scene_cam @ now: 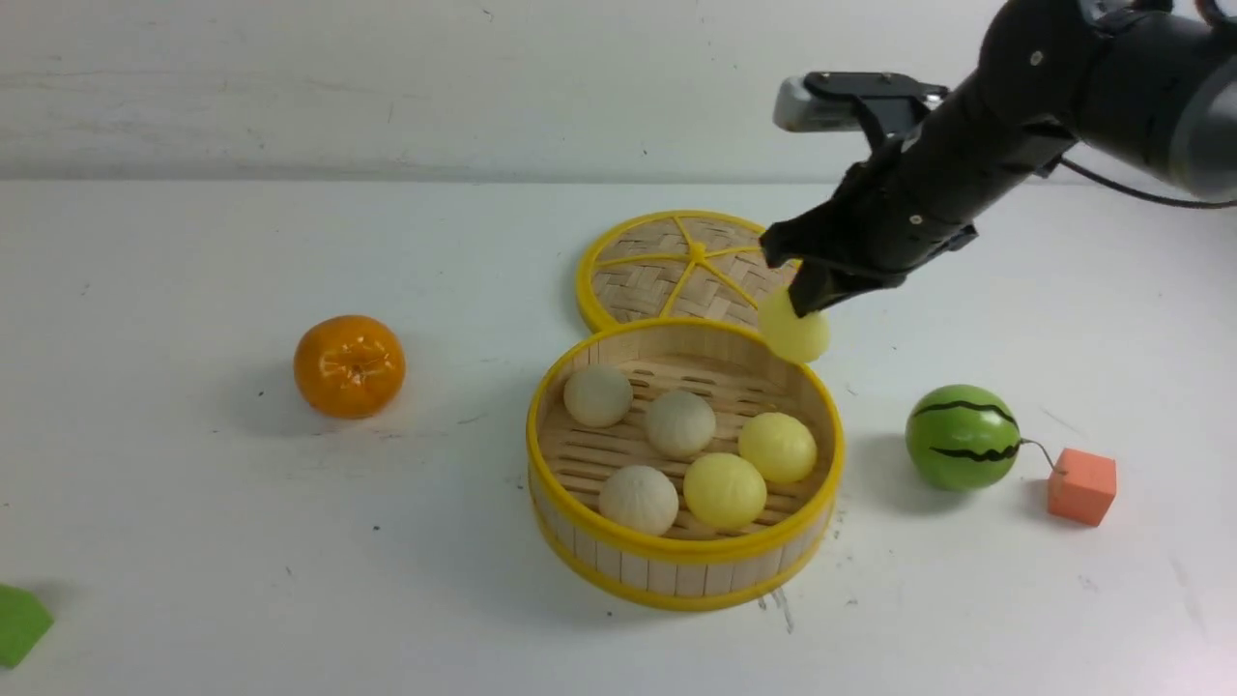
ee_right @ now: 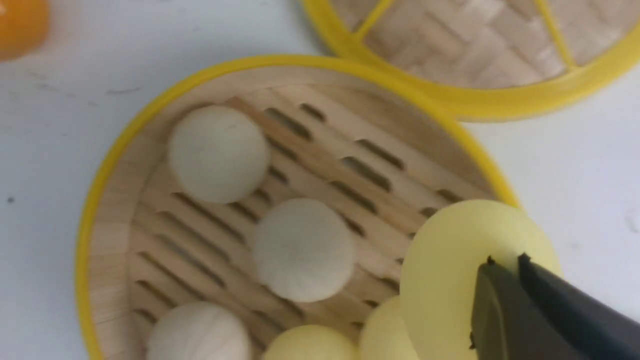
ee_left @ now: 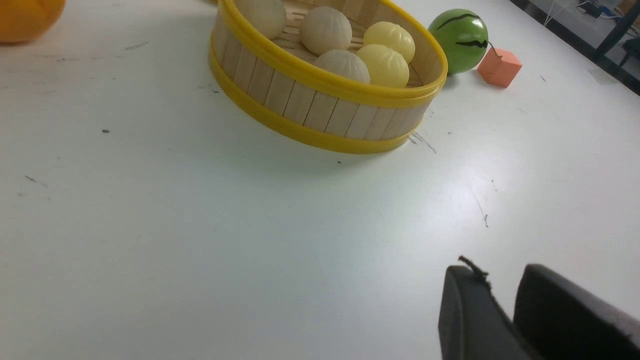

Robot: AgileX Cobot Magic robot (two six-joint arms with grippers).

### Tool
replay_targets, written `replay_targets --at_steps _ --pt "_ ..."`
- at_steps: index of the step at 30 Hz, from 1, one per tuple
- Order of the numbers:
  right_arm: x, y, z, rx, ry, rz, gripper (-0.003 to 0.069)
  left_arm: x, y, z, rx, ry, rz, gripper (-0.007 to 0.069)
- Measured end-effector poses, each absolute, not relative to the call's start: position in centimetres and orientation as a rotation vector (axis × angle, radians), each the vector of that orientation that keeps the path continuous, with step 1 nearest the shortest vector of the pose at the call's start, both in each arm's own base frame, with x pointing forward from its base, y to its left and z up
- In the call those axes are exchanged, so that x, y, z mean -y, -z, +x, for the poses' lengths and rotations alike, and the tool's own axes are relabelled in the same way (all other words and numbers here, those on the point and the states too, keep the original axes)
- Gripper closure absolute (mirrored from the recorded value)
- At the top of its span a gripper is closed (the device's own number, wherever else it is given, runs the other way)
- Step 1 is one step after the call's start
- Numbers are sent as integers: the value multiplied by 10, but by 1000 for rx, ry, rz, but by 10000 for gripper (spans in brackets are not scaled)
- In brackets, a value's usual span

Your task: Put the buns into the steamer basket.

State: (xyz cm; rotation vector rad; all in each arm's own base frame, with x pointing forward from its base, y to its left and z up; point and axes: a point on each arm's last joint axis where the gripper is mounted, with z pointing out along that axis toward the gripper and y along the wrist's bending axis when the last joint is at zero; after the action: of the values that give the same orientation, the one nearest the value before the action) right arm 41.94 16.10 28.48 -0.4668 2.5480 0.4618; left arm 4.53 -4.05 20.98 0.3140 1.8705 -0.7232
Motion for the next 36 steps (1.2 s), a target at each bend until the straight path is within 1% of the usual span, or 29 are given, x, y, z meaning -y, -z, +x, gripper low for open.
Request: replay_targets --at_steps 2,3,4,6,7,11,14,17,20,23,27,28,29,30,31,32,33,34,35,36 --pt "-177 -281 417 -2529 -471 -507 660 40 -210 45 -1871 723 314 480" --pt "-177 -281 417 -2529 -471 -507 660 40 -210 45 -1871 723 314 480" --pt "-187 -275 418 -2514 -466 -529 659 40 -210 45 -1871 723 314 478" --pt "-192 -267 420 -2512 -461 -538 657 40 -210 45 -1871 723 314 476" --pt "-193 -266 420 -2512 -459 -539 657 40 -210 45 -1871 723 314 475" --pt "-196 -246 428 -2528 -429 -547 655 40 -210 45 -1871 723 314 470" --pt "-196 -240 431 -2530 -405 -555 653 40 -210 45 -1871 723 314 470" --pt "-194 -233 435 -2525 -363 -569 638 40 -210 45 -1871 723 314 464" --pt "-194 -226 436 -2533 -342 -582 604 40 -210 45 -1872 723 314 462" --pt "-194 -223 437 -2540 -338 -583 529 40 -210 45 -1872 723 314 461" --pt "-194 -224 437 -2550 -347 -549 391 40 -210 45 -1872 723 314 459" --pt "-193 -228 435 -2561 -348 -532 314 40 -210 45 -1872 723 314 459" --pt "-193 -230 434 -2562 -350 -531 305 40 -210 45 -1872 723 314 458" --pt "-191 -240 429 -2569 -349 -527 239 40 -210 45 -1872 723 314 456" --pt "-189 -253 423 -2569 -353 -531 200 40 -210 45 -1872 723 314 453" --pt "-188 -256 422 -2568 -352 -534 195 40 -210 45 -1872 723 314 453" --pt "-184 -276 412 -2566 -356 -538 170 40 -210 45 -1872 723 314 452" --pt "-179 -300 398 -2564 -358 -534 165 40 -210 45 -1872 723 314 450" --pt "-179 -300 398 -2563 -358 -534 165 40 -210 45 -1872 723 314 450" --pt "-171 -327 380 -2553 -355 -524 179 40 -210 45 -1872 723 314 449"
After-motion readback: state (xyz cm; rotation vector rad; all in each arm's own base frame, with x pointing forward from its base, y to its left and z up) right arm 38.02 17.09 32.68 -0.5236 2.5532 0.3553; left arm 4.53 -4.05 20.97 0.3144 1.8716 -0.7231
